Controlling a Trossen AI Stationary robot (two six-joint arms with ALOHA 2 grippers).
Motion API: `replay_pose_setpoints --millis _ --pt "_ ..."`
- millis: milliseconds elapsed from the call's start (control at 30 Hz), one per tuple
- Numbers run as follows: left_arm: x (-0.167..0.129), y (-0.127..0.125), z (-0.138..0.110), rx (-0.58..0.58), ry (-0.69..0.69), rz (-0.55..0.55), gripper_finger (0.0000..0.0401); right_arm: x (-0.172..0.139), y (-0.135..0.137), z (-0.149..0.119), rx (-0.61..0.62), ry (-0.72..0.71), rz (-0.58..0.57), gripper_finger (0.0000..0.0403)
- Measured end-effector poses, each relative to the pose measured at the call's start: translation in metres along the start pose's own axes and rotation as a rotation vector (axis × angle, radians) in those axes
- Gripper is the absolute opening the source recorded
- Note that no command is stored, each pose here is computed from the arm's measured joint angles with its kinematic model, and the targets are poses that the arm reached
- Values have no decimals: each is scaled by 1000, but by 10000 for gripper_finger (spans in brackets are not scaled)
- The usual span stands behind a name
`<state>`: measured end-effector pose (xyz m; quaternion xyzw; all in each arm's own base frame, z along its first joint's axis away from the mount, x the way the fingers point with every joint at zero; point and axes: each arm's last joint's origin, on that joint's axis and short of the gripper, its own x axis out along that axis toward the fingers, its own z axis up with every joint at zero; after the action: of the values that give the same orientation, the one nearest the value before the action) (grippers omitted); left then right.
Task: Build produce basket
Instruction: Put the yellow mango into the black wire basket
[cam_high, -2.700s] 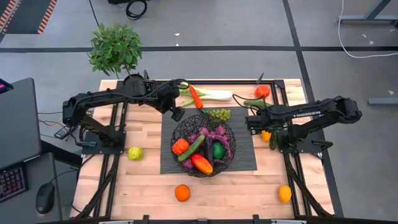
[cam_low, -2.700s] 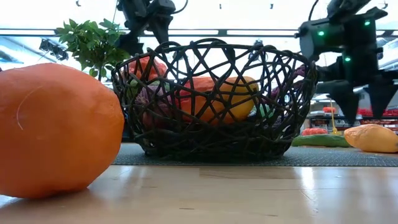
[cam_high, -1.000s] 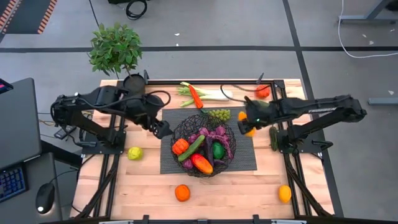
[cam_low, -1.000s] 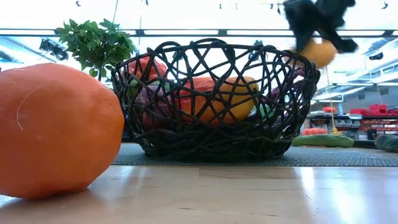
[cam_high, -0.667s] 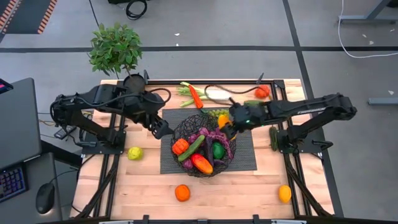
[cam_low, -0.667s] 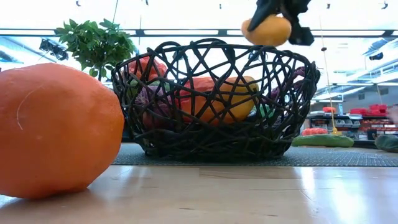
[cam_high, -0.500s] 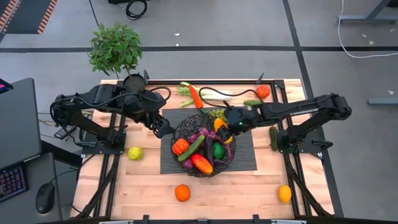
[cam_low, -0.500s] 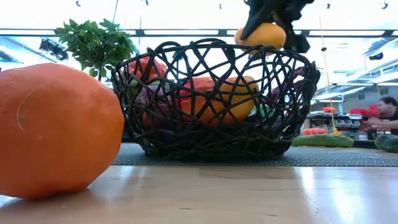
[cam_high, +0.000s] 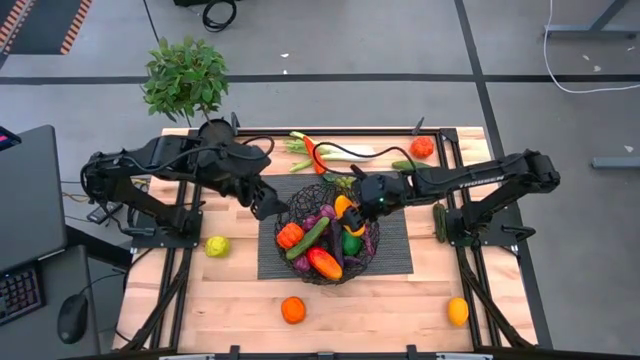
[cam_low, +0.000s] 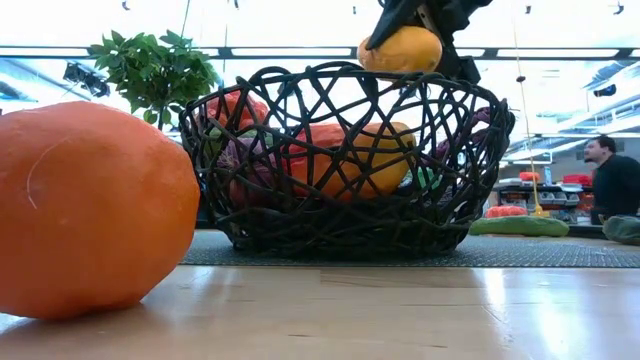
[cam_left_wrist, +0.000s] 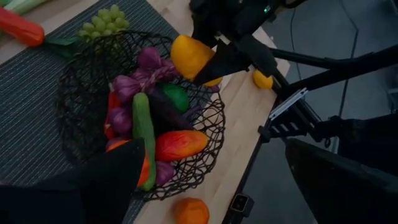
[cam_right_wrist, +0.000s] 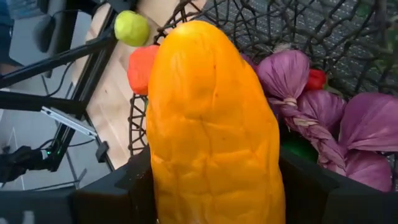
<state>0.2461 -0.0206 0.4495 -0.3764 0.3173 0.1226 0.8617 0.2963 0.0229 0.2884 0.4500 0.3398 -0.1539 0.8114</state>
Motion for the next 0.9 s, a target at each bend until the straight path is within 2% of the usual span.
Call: replay_pose_setpoints --millis 633,900 --pt "0 -3 3 0 -27 -32 396 -1 -2 -2 -46 12 -19 257" --pt "0 -3 3 0 -27 -32 396 -26 0 6 -82 -92 11 257"
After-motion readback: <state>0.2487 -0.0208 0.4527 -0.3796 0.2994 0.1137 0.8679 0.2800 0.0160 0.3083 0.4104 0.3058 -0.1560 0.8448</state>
